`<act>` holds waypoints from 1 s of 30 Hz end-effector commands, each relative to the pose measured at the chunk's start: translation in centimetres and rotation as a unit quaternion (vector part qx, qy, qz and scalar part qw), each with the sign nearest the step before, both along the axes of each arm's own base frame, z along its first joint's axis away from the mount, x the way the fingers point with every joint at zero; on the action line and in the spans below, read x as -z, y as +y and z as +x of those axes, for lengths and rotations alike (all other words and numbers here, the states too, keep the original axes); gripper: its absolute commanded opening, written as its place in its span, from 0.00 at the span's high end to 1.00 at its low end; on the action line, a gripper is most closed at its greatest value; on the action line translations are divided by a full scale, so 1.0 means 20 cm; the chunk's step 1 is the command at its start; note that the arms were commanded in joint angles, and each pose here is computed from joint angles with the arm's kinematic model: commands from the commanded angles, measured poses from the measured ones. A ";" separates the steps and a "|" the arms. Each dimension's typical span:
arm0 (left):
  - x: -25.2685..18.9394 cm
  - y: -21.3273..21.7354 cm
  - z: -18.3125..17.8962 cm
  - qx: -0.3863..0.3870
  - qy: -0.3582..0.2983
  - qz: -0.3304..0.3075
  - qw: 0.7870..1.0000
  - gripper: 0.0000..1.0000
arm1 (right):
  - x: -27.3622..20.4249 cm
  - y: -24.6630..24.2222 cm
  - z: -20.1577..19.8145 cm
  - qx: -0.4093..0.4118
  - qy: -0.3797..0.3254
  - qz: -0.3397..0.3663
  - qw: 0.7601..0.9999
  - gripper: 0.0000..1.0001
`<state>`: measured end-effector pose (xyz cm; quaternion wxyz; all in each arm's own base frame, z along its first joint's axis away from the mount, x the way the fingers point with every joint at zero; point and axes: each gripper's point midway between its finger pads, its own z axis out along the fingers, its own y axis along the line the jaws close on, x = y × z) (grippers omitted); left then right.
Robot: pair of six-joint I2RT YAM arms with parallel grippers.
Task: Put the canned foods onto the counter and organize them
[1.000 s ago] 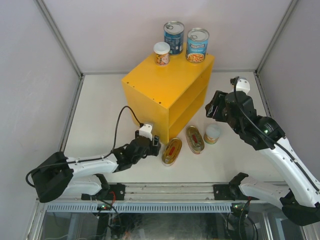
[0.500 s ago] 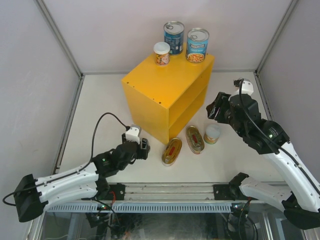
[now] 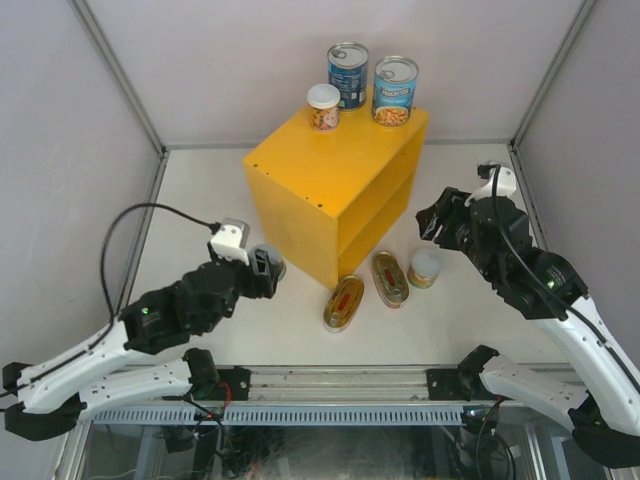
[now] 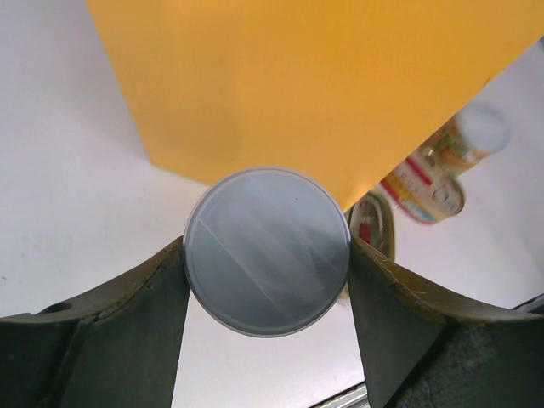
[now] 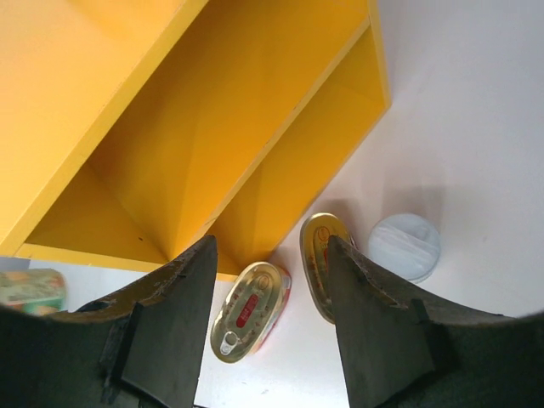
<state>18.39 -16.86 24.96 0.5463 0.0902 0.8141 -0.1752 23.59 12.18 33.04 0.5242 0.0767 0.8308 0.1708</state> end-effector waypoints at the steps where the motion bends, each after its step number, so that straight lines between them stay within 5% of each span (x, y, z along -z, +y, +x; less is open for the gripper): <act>1: -0.47 0.09 0.03 -0.028 -0.060 -0.037 0.997 1.00 | -0.10 0.02 0.01 -0.006 -0.034 0.030 0.999 0.46; 13: -1.25 0.05 0.04 0.003 -0.134 -0.073 0.988 1.00 | -0.18 0.06 -0.03 -0.018 -0.051 0.051 0.997 0.46; 30: -1.45 -0.49 0.30 0.069 -0.153 -0.039 0.985 1.00 | -0.35 0.13 0.03 -0.029 -0.072 0.055 0.995 0.46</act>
